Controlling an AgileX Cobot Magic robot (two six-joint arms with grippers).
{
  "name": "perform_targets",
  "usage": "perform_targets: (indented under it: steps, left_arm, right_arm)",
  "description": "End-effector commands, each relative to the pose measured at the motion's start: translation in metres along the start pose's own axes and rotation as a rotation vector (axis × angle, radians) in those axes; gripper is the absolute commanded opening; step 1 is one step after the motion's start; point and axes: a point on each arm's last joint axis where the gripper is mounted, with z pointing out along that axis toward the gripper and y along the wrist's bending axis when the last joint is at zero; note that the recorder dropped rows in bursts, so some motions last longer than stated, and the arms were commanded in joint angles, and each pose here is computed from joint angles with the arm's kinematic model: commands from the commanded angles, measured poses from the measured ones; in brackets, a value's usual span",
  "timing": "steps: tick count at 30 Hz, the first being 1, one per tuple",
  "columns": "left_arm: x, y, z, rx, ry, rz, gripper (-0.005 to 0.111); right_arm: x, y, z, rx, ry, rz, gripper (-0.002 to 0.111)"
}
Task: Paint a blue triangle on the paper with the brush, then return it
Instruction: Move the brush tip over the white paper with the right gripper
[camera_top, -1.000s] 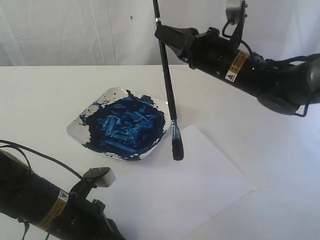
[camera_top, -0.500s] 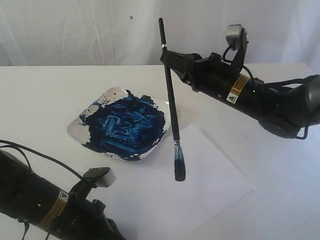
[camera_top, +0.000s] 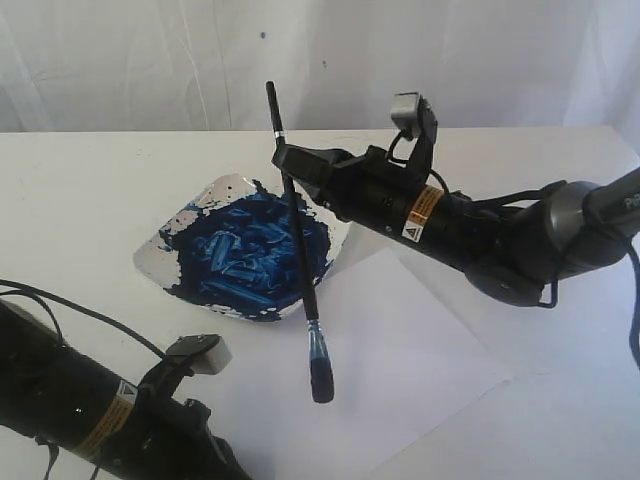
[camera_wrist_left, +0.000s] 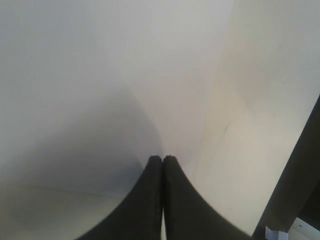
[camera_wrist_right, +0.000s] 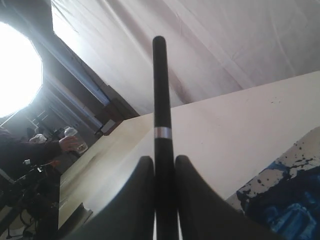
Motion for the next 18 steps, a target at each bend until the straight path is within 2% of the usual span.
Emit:
perform_targets:
  steps: [1, 18]
  left_arm:
    - [0.002, 0.002, -0.001, -0.023, 0.009, 0.012, 0.000]
    - [0.002, 0.002, -0.001, -0.023, 0.009, 0.012, 0.000]
  right_arm:
    - [0.008, 0.000, 0.003, 0.002, -0.015, -0.002, 0.000]
    - [0.023, 0.011, 0.013, -0.023, 0.004, -0.033, 0.000]
